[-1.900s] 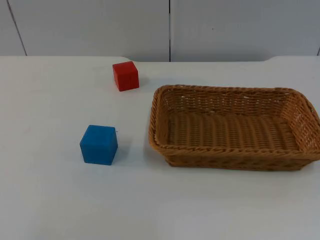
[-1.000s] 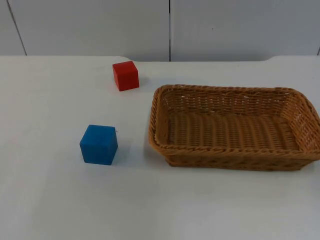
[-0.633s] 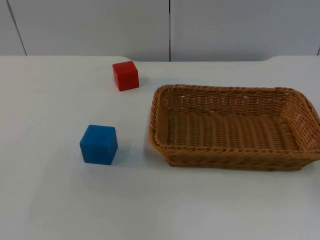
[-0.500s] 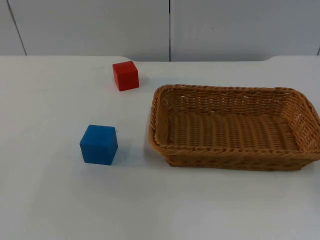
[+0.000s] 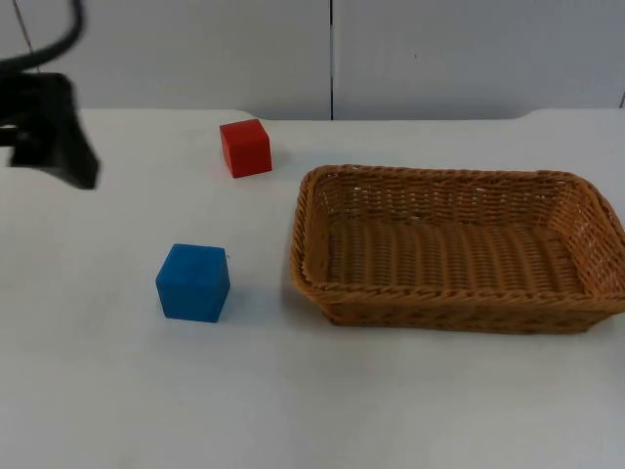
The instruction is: Place all geometric objects except the red cube into the basket.
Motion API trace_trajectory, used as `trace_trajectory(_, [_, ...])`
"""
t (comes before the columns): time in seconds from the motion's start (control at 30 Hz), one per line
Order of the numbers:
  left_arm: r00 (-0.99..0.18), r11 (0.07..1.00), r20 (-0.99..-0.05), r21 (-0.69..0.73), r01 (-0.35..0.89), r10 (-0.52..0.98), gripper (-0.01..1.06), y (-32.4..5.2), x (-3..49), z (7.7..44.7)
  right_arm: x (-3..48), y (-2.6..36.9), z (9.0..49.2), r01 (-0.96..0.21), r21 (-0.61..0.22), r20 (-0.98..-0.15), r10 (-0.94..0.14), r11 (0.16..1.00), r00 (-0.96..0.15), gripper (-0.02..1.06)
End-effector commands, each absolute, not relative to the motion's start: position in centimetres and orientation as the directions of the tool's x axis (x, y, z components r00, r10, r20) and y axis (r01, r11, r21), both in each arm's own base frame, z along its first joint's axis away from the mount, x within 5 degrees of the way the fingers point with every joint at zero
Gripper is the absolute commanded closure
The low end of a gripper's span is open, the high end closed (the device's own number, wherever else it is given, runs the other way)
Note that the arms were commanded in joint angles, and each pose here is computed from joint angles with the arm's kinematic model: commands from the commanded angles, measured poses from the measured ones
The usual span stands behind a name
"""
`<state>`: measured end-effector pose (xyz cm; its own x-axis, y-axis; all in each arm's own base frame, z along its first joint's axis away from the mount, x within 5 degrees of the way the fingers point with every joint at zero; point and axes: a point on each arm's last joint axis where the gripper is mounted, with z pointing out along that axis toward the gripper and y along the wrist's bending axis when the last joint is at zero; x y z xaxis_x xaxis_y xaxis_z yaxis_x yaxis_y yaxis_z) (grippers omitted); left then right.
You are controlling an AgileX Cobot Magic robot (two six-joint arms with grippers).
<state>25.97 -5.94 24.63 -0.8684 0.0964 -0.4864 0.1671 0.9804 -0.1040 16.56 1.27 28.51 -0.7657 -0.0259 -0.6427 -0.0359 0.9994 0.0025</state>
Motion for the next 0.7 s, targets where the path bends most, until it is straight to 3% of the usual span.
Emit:
trace_trajectory(0.0, [-0.880,0.972,-0.457,-0.117,0.203,0.129,0.00,-8.2,28.8,23.3,16.6,1.2,28.8,-0.036,-0.001,-0.655,-0.027,0.999,-0.756,-0.01])
trace_trajectory(0.33, [-0.913,0.957,-0.351,-0.117,0.264,0.209,0.00,-13.7,34.0,18.5,16.7,1.2,28.9,-0.036,-0.002,-0.663,-0.028,0.999,-0.748,-0.01])
trace_trajectory(0.67, [-0.948,0.980,-0.258,-0.017,0.197,0.186,0.00,-13.7,36.0,13.2,16.7,1.2,28.9,-0.036,-0.002,-0.663,-0.028,0.999,-0.748,-0.01])
